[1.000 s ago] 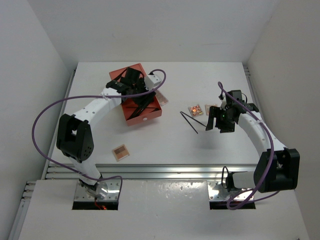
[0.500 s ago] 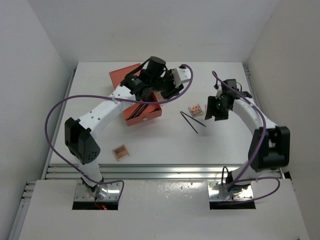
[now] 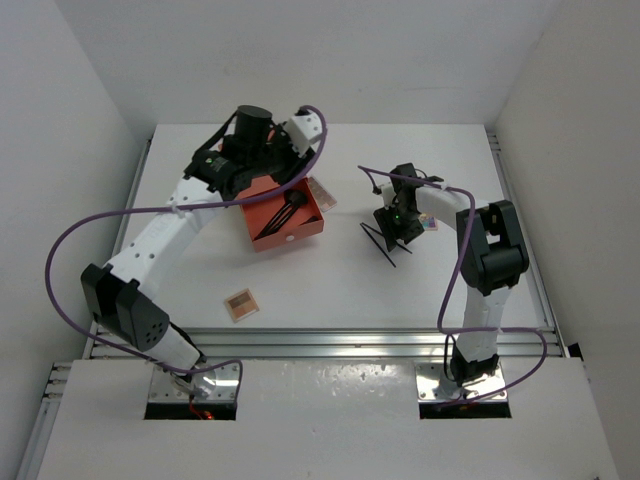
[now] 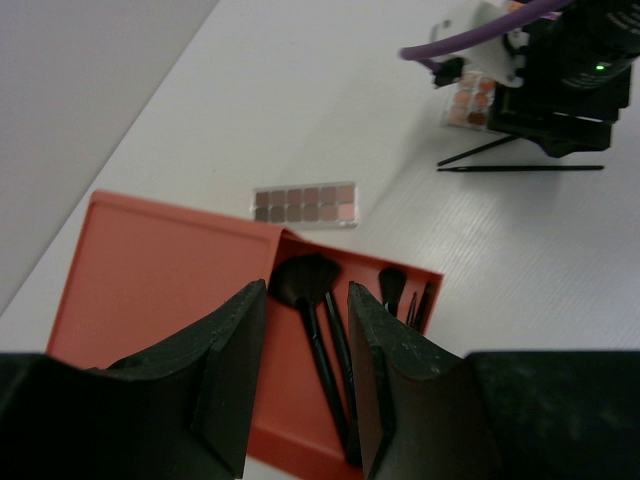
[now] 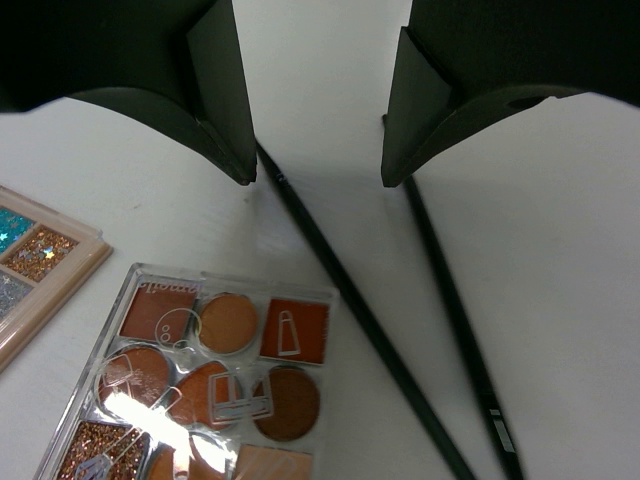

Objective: Organize the makeup

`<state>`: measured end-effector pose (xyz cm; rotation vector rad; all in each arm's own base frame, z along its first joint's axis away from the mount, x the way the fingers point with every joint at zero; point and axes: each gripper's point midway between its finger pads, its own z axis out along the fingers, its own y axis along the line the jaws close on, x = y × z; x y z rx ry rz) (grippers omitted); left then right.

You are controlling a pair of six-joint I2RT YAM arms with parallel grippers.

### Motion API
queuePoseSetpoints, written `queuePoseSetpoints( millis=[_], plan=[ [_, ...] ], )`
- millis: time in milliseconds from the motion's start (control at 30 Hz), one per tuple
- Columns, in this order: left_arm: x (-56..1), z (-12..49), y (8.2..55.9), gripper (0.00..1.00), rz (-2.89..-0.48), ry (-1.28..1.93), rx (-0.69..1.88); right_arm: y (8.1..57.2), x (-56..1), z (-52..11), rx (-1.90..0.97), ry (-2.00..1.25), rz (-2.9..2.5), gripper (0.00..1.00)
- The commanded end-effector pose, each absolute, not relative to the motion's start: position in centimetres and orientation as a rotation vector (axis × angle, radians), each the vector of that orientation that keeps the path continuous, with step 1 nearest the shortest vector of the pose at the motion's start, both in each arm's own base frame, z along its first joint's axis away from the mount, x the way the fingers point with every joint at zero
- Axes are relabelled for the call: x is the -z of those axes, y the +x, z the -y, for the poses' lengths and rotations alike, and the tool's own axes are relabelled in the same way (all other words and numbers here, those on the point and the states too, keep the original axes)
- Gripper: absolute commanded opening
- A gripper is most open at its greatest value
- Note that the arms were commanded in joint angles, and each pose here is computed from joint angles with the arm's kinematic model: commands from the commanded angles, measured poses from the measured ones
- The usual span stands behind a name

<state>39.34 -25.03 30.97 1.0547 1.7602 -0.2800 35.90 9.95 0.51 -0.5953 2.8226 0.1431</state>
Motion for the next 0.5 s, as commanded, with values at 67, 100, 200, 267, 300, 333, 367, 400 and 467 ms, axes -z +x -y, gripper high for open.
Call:
queuePoseSetpoints(
  millis=[67,100,200,267,300,333,367,400,467],
  plan=[
    [-33.5,19.8,39.0,0.44,-1.775,0.886,0.217,37.5,0.7,-8.2,0.029,-0.681,-2.816,0.54],
    [-34.3,19.2,38.8,0.44,-1.768,0.861,0.216,37.7,0.6,-8.1,0.039,-0.677,-2.812,0.54],
    [-34.0,18.1,38.9,0.44,-1.788,0.828,0.235,37.7,0.9,-8.5,0.041,-0.697,-2.814,0.54],
    [-33.9,17.9,38.6,0.44,-1.791,0.823,0.258,37.5,1.2,-8.5,0.037,-0.708,-2.817,0.48],
    [-34.3,17.3,38.7,0.44,-1.787,0.808,0.248,37.3,1.6,-8.5,0.042,-0.714,-2.825,0.40],
    [-34.3,17.3,38.7,0.44,-1.787,0.808,0.248,37.3,1.6,-8.6,0.041,-0.716,-2.824,0.40],
    [-33.9,17.0,38.7,0.44,-1.801,0.798,0.257,37.2,2.2,-8.4,0.051,-0.722,-2.839,0.31],
    [-34.3,16.6,38.7,0.44,-1.794,0.787,0.250,37.3,2.2,-8.3,0.060,-0.720,-2.845,0.26],
    [-34.2,16.2,38.6,0.44,-1.797,0.778,0.244,36.7,2.3,-8.0,0.071,-0.735,-2.874,0.19]
  ],
)
